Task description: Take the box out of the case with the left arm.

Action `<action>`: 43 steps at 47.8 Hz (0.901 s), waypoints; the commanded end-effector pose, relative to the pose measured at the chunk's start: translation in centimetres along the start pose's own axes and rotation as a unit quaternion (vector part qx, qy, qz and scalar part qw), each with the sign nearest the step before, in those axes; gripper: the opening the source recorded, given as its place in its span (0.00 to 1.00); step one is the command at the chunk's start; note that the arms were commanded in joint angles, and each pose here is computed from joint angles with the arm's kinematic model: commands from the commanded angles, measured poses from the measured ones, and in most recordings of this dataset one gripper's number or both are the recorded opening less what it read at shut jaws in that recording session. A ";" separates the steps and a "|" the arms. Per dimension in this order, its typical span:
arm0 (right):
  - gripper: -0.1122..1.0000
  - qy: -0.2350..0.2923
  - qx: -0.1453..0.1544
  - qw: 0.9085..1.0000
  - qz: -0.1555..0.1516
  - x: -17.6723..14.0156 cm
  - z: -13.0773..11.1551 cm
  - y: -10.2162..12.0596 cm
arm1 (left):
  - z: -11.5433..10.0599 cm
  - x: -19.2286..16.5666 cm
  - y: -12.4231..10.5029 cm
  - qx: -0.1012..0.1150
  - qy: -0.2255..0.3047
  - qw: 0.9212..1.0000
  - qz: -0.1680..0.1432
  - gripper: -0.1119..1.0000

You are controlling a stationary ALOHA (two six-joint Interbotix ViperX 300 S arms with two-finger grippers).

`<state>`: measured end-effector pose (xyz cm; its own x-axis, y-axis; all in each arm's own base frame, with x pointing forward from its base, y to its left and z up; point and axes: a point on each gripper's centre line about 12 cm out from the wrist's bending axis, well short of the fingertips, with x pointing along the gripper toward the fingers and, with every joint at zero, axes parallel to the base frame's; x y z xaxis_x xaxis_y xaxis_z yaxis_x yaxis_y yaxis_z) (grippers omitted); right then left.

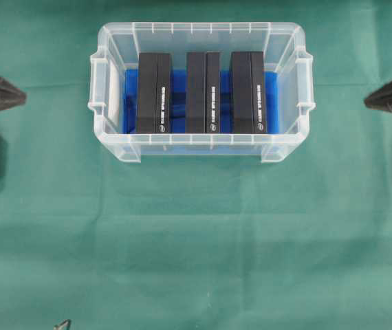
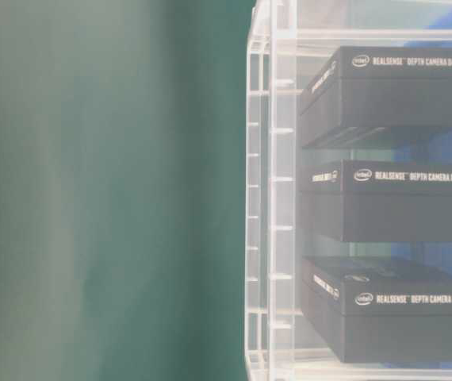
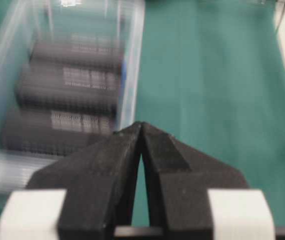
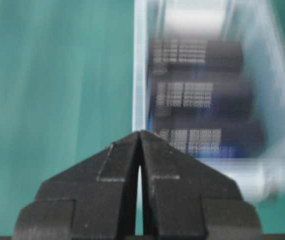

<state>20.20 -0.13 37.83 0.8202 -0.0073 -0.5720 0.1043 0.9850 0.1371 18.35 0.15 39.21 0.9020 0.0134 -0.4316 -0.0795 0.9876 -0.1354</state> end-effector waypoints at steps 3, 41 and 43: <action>0.10 0.108 0.009 0.994 -0.028 -0.6 -0.7 -0.4 | -1.4 -0.1 0.2 -0.023 0.137 0.990 0.025 0.10; 0.10 0.330 0.001 0.938 -0.106 -0.8 -4.2 -1.8 | -5.8 -0.5 1.1 -0.150 0.393 0.896 0.141 0.10; 0.10 0.332 0.001 0.937 -0.107 -0.8 -4.2 -1.8 | -5.8 -0.5 1.2 -0.190 0.389 0.887 0.162 0.10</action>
<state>16.83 -1.11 33.83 0.2284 -0.0883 -0.9696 0.2219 0.9744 -0.0365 15.32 0.20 33.36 0.2415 0.0219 -0.9701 -0.4565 0.8848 -0.0937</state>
